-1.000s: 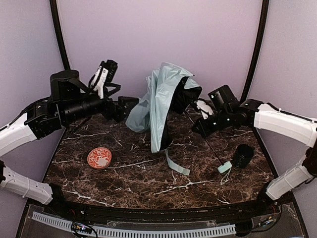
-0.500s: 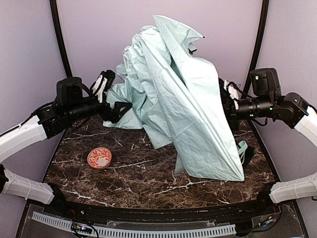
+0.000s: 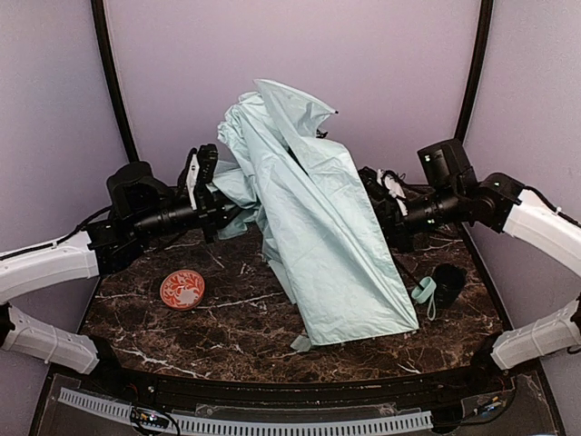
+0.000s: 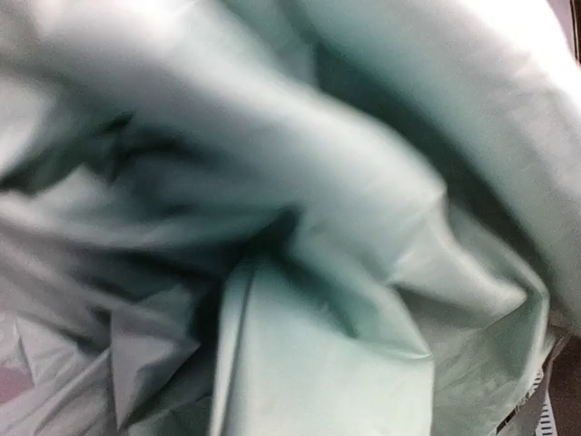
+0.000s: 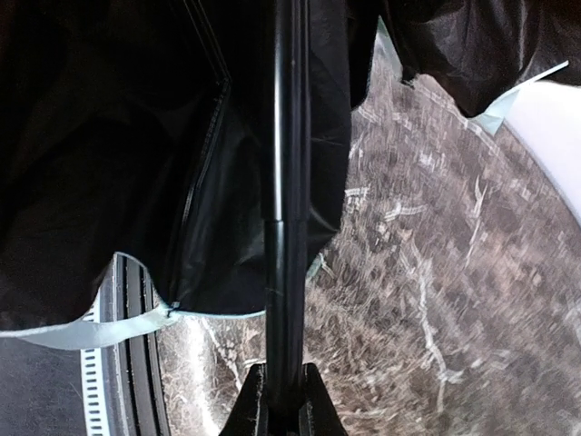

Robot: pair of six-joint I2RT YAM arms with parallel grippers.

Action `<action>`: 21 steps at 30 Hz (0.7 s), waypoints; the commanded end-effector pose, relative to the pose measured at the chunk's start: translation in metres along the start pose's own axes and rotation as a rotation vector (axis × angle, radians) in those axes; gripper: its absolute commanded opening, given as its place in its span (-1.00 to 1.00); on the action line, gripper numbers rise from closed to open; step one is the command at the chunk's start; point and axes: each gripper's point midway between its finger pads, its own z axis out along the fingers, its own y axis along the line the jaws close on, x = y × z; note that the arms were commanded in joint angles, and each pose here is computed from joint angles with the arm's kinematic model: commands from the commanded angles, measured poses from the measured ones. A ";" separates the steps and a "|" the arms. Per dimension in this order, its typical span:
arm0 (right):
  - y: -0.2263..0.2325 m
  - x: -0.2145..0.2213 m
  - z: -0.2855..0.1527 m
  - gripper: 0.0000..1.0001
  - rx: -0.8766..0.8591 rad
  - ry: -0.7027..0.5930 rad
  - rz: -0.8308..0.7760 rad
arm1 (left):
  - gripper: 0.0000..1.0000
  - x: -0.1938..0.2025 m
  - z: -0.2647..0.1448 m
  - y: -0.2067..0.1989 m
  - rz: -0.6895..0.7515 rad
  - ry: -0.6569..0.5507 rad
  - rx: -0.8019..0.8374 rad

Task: Put away the umbrella

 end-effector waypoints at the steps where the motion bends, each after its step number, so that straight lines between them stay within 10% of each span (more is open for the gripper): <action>1: -0.006 -0.011 0.021 -1.00 -0.033 -0.071 0.092 | -1.00 -0.044 0.011 -0.025 -0.012 -0.205 0.126; 6: 0.031 0.008 0.034 -1.00 -0.147 -0.039 0.105 | -1.00 -0.067 0.009 0.022 -0.160 -0.385 -0.095; 15: 0.058 0.011 0.044 -1.00 -0.271 -0.086 0.126 | -0.99 0.030 0.085 0.046 -0.452 -0.199 -0.086; 21: -0.008 0.003 0.023 -1.00 0.041 -0.168 0.252 | 0.11 0.063 0.080 0.060 -0.358 -0.023 -0.230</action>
